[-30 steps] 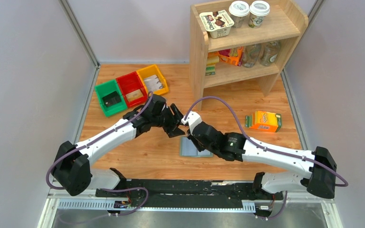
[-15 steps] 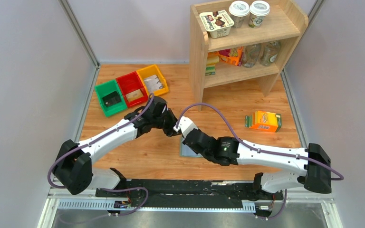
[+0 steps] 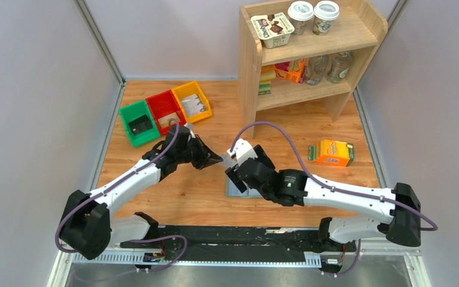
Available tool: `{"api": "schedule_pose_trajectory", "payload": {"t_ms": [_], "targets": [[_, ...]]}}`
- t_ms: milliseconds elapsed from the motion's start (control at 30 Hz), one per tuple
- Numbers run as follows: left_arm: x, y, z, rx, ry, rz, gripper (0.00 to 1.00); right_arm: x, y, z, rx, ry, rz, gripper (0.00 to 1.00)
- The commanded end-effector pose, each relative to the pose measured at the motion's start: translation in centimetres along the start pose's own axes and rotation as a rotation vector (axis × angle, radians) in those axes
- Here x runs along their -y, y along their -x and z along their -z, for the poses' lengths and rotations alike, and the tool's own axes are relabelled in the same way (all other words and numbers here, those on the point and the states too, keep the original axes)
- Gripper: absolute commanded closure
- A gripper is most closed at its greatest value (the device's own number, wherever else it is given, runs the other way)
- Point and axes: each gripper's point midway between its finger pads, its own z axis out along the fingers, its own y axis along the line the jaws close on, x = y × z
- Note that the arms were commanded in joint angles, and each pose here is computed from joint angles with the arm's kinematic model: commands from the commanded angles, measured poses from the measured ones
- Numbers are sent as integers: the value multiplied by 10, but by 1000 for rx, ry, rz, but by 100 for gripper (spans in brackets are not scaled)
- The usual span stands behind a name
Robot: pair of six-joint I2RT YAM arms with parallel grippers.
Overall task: Take the credit cards out of the card holder
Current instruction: Place the credit card in the storage box.
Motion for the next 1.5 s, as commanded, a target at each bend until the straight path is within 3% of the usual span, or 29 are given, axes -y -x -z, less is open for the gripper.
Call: {"api": "schedule_pose_trajectory", "payload": {"t_ms": [0, 300, 633, 833, 1000, 1333, 1367, 1467], "targets": [[15, 45, 18, 214, -100, -229, 100, 28, 16, 10, 49, -57, -217, 11], [24, 149, 52, 643, -21, -453, 100, 60, 2, 7, 70, -41, -480, 0], [40, 262, 46, 934, 76, -403, 100, 85, -15, 1, 64, -101, -515, 0], [10, 317, 2, 957, 202, -350, 100, 94, -27, -4, 50, -121, -508, 0], [9, 343, -22, 954, 221, -336, 100, 94, -39, -14, 56, -87, -512, 0], [-10, 342, -64, 858, 201, -266, 100, 95, -43, -20, 29, -69, -520, 0], [-12, 341, -63, 851, 212, -262, 99, 95, -42, -20, 32, -69, -524, 0], [-15, 337, -52, 852, 249, -274, 81, 94, -42, -18, 27, -60, -526, 0]]}}
